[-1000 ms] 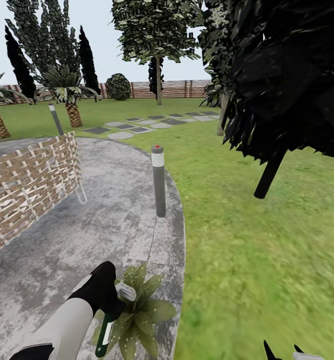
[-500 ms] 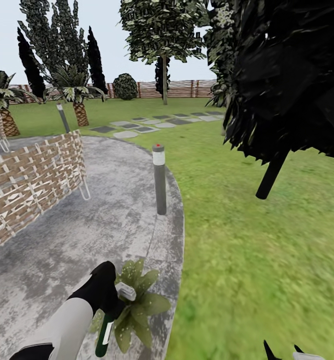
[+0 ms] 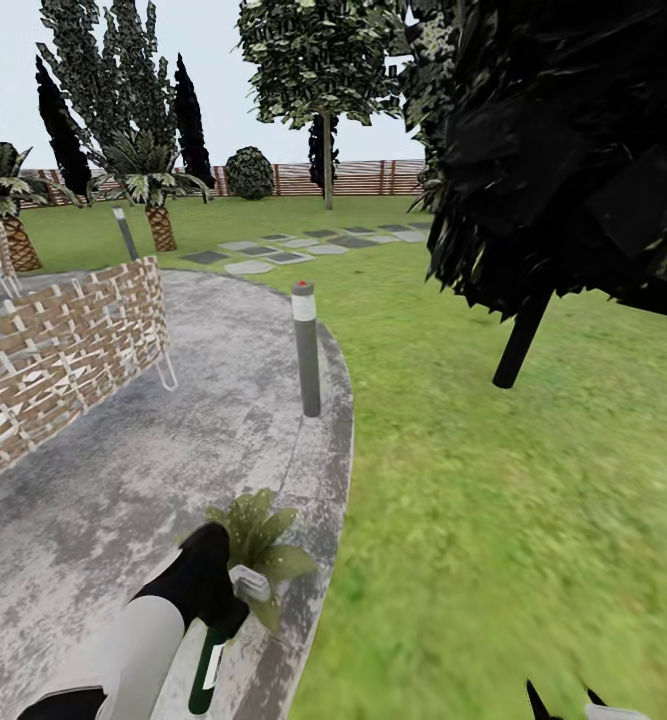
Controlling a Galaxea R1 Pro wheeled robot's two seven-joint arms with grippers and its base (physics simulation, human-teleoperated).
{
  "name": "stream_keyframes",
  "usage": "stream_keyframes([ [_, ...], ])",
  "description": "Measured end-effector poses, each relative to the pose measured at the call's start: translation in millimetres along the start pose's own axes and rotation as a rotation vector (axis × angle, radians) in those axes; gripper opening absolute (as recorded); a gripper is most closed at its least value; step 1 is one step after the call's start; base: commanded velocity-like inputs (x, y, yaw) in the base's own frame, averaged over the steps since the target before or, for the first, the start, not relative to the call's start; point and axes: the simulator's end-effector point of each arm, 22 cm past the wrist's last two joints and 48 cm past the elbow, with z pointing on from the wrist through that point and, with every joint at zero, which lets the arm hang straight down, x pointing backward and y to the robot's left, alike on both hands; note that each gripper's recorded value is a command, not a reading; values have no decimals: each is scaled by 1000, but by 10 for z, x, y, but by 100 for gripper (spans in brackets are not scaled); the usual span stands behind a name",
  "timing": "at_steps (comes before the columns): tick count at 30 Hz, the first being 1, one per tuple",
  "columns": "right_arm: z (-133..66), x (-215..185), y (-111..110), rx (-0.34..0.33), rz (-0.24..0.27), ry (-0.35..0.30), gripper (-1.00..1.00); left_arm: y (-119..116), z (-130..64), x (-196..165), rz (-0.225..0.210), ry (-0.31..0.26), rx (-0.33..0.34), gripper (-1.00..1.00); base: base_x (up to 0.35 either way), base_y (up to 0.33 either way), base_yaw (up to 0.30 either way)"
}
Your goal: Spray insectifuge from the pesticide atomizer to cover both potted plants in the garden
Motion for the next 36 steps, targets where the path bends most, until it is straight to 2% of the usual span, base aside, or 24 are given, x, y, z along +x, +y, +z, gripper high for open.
stream_keyframes([
  [4, 0, 0, 0, 0, 0, 0, 100, 1, -3, -3, 0, -1, 0, -100, -274, -146, 63],
  [14, 1, -1, 3, -1, 0, 0, 100, 12, 1, 10, 1, 2, -4, -100, -243, -123, 264],
  [27, -1, -2, 0, 0, 0, -1, 100, 68, 20, 56, -1, 9, -17, -100, 89, -28, 51],
  [36, -2, -8, -3, 0, -1, -2, 100, 56, -18, 0, -3, -9, -18, -100, 120, -82, 112],
])
